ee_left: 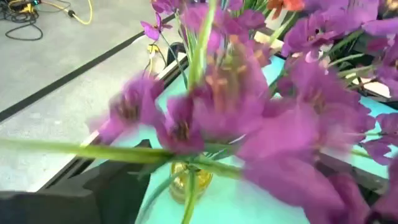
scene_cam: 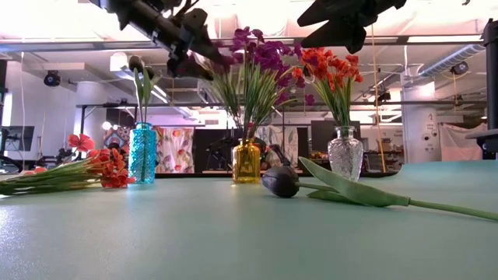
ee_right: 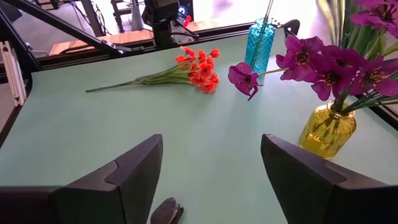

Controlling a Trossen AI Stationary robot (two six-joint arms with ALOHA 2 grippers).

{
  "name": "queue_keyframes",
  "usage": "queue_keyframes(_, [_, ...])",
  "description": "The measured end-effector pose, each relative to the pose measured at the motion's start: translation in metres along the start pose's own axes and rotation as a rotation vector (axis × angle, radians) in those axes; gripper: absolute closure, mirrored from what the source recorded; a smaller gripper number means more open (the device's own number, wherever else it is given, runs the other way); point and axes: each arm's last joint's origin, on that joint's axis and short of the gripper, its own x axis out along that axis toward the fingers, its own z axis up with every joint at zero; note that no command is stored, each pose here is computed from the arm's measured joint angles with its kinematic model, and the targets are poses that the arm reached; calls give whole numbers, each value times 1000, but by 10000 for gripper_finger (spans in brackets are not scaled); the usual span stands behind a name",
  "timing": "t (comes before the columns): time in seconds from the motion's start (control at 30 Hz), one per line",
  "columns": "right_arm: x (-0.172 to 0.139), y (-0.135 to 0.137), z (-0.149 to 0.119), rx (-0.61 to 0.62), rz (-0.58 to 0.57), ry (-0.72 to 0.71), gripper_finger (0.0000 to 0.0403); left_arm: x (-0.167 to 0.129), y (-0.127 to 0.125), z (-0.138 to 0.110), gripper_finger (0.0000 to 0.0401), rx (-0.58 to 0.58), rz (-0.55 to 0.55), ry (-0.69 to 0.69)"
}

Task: Sort flowers into vase by color
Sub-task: Put the purple flowers into the yellow vase, then put the orange flowers into the transparent vase

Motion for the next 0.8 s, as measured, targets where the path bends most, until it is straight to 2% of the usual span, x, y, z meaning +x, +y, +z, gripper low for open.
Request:
queue_keyframes(0.13, [0, 0, 0, 0, 0, 0, 136, 5, -1, -2, 40, 3, -5, 15])
queue_keyframes(0.33, [0, 0, -1, 8, -1, 9, 140, 4, -2, -4, 34, 27, -23, 66])
queue_keyframes(0.6, [0, -1, -4, 26, -10, 41, 133, -19, -5, 25, 34, 73, 0, 170])
queue_keyframes(0.8, [0, -1, -5, 24, -11, 46, 133, -36, -8, 43, 34, 121, 2, 191])
